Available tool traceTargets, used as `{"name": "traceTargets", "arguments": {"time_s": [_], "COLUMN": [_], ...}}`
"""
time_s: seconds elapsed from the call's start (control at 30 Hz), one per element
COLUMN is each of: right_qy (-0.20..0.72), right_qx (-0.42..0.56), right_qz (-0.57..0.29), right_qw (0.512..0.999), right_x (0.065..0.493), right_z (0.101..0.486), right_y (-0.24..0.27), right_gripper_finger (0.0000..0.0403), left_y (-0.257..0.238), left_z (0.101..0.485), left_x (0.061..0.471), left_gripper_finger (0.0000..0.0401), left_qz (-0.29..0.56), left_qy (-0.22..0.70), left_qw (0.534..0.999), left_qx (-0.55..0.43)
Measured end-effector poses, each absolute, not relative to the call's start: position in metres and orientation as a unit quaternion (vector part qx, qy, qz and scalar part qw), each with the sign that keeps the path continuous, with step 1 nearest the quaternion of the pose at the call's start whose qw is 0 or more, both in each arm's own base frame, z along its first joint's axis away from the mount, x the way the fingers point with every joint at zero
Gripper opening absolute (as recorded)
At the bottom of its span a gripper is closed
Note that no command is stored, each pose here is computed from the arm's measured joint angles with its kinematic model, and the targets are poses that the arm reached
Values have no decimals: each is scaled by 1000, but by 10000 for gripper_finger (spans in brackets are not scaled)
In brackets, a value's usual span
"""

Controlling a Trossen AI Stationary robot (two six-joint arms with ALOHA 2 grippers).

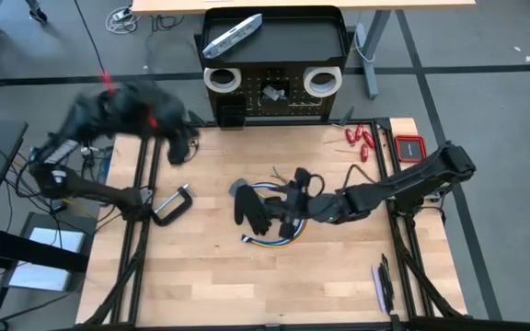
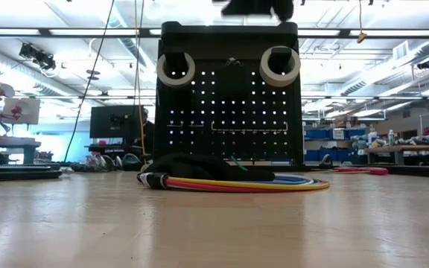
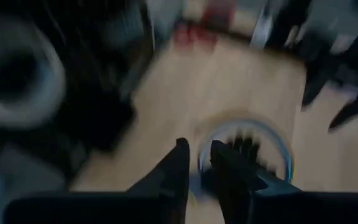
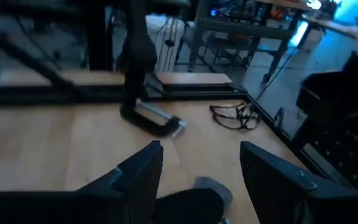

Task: Hang tools onto peg board
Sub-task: Put the black clamp on the peg board

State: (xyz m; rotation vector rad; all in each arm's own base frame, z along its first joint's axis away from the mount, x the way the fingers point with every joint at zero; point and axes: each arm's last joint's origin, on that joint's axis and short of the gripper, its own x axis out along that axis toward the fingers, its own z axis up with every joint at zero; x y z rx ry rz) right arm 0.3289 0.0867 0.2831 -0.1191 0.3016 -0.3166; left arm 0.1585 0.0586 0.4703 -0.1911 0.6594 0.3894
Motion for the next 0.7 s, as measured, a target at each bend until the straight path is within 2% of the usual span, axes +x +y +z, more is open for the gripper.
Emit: {"name": "traceTargets", "arguments": {"time_s": [0.27,0.53,0.7], "right_qy": [198,195,190], "right_qx": [-102,-114,-111], "right_qz": [-134,-133,-142], "right_qw": [966,965,965], "right_x": [349,361,363], "right_z": [230,214,216], "right_y": [104,101,95], "right_gripper_finger": [227,227,227], "left_y": [29,19,17], "left_z": [320,208,165], "left_x": [149,128,130], "left_gripper_finger": [38,44,64], "left_qz": [268,322,291], "left_qy": [461,570,575], "left_qw": [817,699,698], "left_qx": [-222,-287,-313]}}
